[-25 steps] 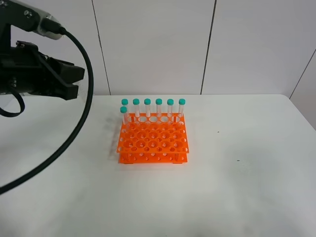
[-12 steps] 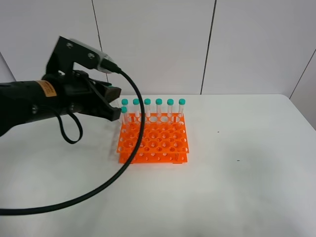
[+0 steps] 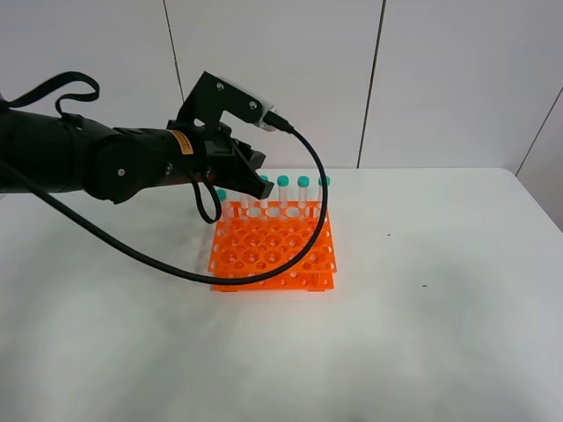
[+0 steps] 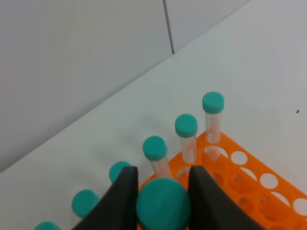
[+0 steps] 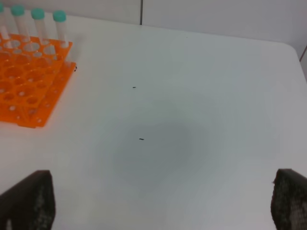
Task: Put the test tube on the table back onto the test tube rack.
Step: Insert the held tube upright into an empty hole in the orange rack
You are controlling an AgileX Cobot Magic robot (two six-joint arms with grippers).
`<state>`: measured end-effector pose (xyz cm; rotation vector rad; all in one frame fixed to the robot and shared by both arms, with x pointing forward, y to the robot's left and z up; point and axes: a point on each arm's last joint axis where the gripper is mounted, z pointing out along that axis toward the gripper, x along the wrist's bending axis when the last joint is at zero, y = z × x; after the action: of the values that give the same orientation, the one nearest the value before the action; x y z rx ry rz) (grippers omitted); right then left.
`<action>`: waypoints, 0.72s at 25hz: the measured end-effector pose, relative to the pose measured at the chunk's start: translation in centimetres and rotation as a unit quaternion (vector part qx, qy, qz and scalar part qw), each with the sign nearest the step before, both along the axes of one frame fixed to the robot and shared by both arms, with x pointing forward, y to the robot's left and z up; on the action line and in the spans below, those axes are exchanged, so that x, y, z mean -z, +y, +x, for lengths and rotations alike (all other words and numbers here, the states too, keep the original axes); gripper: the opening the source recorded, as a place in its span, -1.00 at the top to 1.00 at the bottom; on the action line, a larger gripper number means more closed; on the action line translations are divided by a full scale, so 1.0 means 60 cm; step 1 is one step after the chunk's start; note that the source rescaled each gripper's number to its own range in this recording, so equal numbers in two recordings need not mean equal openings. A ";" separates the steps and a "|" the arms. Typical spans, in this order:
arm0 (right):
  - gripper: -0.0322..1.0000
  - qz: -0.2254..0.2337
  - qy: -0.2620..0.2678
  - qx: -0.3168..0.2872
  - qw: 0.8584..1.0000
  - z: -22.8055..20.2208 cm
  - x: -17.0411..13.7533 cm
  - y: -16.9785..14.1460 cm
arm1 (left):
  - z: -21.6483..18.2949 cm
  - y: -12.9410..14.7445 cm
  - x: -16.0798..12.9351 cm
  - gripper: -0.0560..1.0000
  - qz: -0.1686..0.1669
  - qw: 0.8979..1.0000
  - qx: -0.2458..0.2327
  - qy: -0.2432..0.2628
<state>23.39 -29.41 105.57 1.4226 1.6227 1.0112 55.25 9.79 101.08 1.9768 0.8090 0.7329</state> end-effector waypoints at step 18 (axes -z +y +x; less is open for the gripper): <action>-1.00 0.003 0.000 -0.002 1.000 0.000 0.000 0.001 | 0.046 0.031 0.041 0.89 -0.029 0.999 -0.045 0.005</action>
<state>23.39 -29.36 105.58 1.4238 1.6243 1.0180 58.03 11.65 98.62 1.9028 0.9205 0.7438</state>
